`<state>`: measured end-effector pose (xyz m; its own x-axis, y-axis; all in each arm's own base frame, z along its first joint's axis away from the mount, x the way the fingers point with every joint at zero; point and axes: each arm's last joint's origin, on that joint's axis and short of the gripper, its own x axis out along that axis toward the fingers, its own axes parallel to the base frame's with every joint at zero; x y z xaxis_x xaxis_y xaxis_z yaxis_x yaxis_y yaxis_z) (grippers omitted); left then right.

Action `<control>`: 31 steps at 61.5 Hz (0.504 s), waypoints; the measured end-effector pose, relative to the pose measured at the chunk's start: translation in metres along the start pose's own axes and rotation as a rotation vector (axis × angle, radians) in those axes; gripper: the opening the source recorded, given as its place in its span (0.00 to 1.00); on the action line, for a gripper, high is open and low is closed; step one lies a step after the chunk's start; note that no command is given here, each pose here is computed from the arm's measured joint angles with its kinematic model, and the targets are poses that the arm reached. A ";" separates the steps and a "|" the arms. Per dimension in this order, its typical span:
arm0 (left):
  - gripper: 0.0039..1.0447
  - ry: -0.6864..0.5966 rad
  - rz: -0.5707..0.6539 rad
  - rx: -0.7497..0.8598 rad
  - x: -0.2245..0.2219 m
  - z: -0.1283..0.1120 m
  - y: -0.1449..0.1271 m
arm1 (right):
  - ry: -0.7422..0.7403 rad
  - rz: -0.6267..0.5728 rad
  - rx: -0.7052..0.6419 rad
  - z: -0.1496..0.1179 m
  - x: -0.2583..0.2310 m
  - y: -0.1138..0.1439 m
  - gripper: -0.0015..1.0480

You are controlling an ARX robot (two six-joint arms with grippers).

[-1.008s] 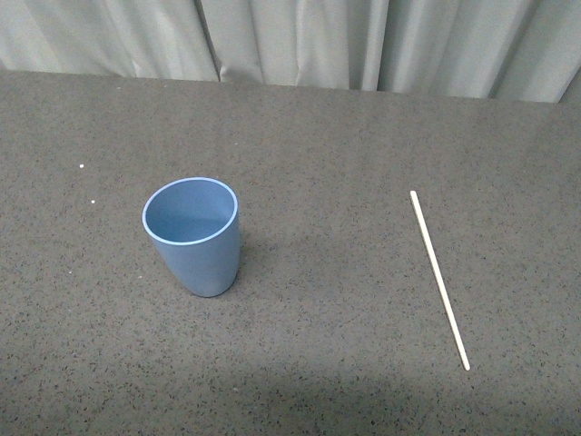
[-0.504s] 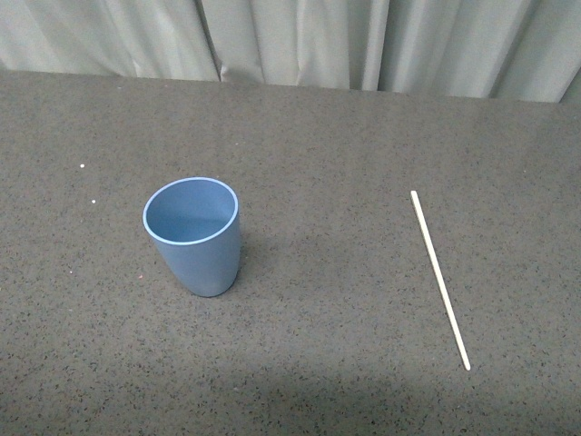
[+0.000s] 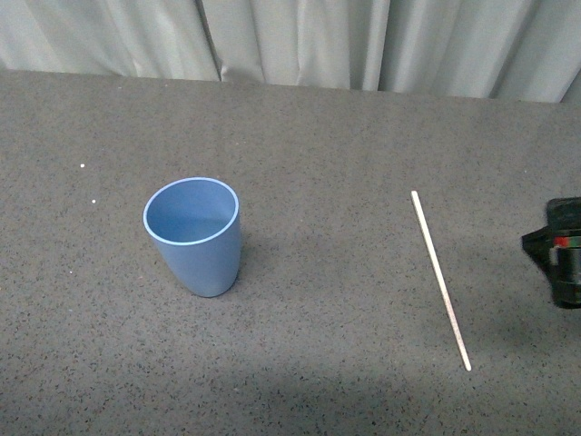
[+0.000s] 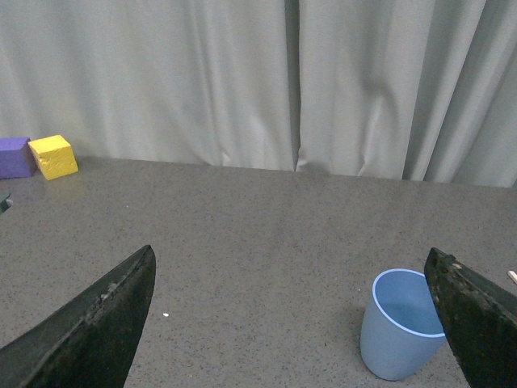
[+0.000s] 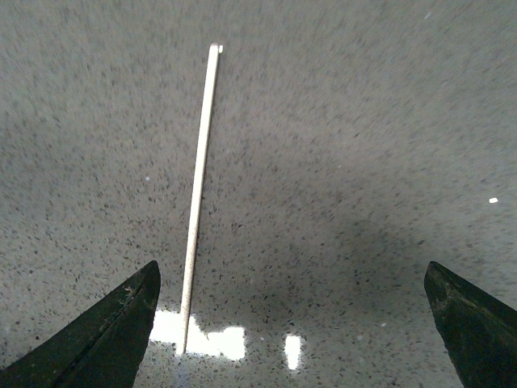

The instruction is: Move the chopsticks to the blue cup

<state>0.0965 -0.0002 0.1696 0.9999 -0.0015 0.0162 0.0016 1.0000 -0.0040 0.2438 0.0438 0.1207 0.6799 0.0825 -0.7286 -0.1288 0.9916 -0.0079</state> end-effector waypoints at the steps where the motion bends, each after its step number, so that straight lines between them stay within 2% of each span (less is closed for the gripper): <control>1: 0.94 0.000 0.000 0.000 0.000 0.000 0.000 | 0.026 0.002 -0.003 0.001 0.006 0.001 0.91; 12: 0.94 0.000 0.000 0.000 0.000 0.000 0.000 | 0.182 0.019 -0.046 0.017 0.058 0.010 0.91; 31: 0.94 0.000 0.000 0.000 0.000 0.000 0.000 | 0.272 0.064 -0.027 0.039 0.098 0.028 0.91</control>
<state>0.0965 -0.0002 0.1696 0.9999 -0.0019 0.0162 0.0020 1.0000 -0.0040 0.3346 0.0839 0.0758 0.4513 0.1111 -0.8854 -0.1868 0.9820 0.0280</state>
